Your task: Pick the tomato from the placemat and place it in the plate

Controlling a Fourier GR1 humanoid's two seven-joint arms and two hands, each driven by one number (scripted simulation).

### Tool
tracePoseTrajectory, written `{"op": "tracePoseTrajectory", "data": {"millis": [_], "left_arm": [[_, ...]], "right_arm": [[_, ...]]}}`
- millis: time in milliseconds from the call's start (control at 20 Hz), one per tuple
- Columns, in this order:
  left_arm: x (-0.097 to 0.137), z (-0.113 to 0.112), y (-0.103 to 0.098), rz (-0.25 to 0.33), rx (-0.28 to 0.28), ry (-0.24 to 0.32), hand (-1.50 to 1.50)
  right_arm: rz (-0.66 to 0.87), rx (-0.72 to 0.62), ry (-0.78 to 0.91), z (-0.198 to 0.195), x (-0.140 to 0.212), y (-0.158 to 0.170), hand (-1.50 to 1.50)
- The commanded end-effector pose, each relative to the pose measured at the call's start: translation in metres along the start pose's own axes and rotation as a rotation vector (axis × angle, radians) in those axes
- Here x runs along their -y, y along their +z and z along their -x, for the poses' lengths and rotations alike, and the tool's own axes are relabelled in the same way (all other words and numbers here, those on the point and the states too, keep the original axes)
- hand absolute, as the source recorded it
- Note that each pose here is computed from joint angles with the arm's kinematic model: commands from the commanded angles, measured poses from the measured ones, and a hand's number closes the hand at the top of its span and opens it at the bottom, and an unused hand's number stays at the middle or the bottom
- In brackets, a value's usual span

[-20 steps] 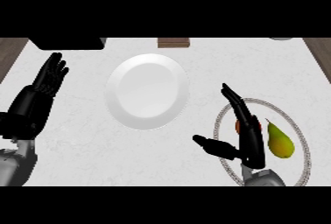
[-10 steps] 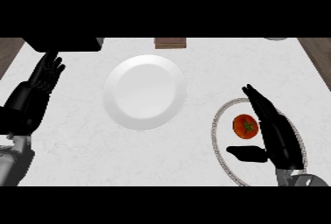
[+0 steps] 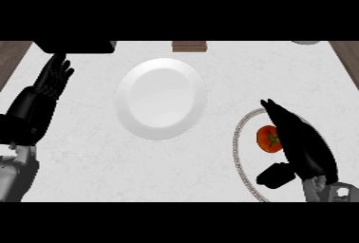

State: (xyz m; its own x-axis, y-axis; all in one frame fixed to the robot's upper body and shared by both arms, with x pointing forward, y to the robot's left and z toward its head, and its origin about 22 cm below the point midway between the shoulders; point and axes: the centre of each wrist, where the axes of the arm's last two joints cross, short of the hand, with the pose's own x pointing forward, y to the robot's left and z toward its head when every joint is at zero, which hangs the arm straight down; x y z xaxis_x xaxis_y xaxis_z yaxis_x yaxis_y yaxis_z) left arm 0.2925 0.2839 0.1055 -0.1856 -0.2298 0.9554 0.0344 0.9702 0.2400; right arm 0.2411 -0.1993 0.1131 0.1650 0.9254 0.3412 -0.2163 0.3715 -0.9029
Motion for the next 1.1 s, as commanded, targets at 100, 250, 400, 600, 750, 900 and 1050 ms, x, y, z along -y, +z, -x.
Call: {"op": "tracePoseTrajectory", "data": {"millis": [100,250,400,600,750,900,1050], "left_arm": [[-0.001,0.007,0.000,-0.007,0.001,-0.015,0.00],[0.004,0.003,-0.008,-0.008,0.004,0.015,0.00],[0.016,0.001,-0.013,-0.017,0.008,0.012,0.00],[0.003,-0.010,-0.018,-0.008,0.012,0.015,0.00],[0.008,0.008,0.005,-0.006,0.012,-0.001,0.00],[-0.004,-0.013,-0.001,0.017,0.017,0.003,0.00],[0.008,-0.005,-0.007,0.001,0.014,0.001,0.00]], "right_arm": [[-0.022,-0.095,0.048,-0.012,0.001,-0.008,-1.50],[0.000,-0.157,0.101,-0.016,-0.008,-0.021,-1.50],[-0.034,-0.213,0.126,0.004,-0.007,-0.030,-1.50],[-0.074,-0.264,0.140,0.018,-0.003,-0.041,-1.50],[-0.066,-0.255,0.118,0.027,-0.015,-0.035,-1.50],[-0.097,-0.237,0.133,0.035,-0.031,-0.058,-1.50],[-0.125,-0.237,0.113,0.043,-0.036,-0.054,-1.50]]}}
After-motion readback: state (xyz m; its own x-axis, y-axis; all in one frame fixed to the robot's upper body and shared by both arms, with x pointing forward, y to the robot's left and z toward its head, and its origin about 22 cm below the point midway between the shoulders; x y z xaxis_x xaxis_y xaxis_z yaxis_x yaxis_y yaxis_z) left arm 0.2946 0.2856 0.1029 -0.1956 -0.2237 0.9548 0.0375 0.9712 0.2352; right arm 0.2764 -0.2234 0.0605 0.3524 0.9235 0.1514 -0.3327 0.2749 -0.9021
